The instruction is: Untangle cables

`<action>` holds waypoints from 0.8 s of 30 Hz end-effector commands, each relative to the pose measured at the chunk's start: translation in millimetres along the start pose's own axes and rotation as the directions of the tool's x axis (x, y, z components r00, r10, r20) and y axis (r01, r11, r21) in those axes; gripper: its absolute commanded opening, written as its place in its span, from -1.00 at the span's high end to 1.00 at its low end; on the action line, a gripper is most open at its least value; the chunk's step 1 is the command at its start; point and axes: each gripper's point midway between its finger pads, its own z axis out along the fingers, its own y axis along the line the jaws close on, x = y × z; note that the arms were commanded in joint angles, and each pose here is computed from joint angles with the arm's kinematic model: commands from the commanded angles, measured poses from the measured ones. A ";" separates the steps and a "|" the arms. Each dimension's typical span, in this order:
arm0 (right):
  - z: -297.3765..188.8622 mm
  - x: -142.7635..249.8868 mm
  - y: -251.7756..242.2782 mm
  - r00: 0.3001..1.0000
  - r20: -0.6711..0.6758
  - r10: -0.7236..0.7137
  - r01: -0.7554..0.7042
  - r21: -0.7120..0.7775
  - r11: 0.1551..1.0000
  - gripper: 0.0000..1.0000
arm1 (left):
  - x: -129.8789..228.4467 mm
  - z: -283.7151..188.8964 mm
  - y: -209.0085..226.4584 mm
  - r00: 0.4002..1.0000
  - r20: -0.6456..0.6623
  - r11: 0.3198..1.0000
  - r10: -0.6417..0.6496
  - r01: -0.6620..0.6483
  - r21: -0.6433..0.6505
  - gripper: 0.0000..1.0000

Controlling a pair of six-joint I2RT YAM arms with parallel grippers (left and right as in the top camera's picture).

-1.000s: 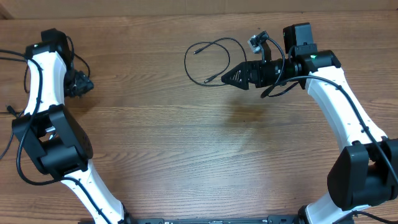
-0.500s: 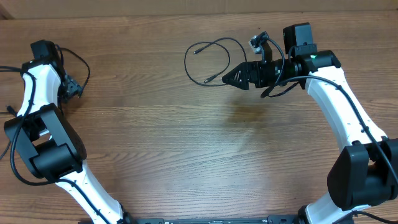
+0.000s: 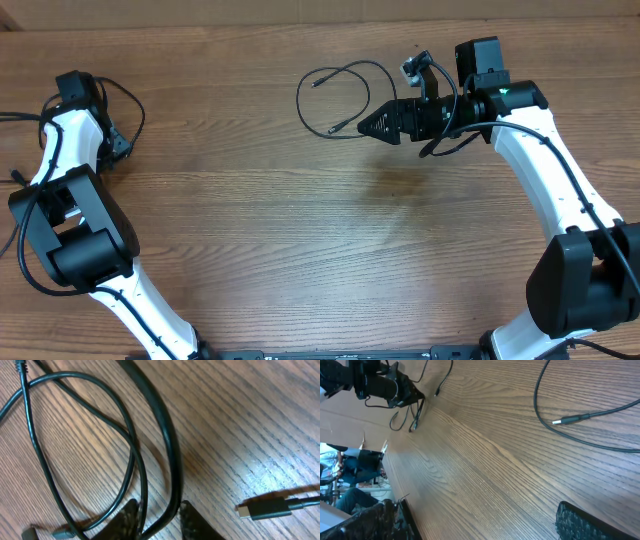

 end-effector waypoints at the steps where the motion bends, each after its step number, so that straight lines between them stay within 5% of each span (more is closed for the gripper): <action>1: -10.6 -10.2 9.5 0.999 0.035 -0.037 0.037 0.006 0.999 -1.00 | 0.1 -0.1 3.8 1.000 0.007 1.000 -0.003 0.004 -0.015 0.50; 6: -10.6 -10.2 9.4 0.999 0.035 -0.037 0.037 0.006 0.999 -1.00 | 0.9 -0.1 4.1 1.000 0.004 1.000 -0.002 0.002 -0.016 0.92; 15: -10.7 -10.4 4.9 0.999 0.035 -0.038 0.036 0.032 0.999 -1.00 | -17.3 -24.1 6.2 0.999 0.024 0.999 0.048 -0.048 -0.004 0.92; 24: -10.7 -10.3 4.9 0.999 0.035 -0.037 0.035 0.032 0.999 -1.00 | -63.7 -111.7 3.5 0.998 0.053 0.991 0.017 -0.024 0.133 0.92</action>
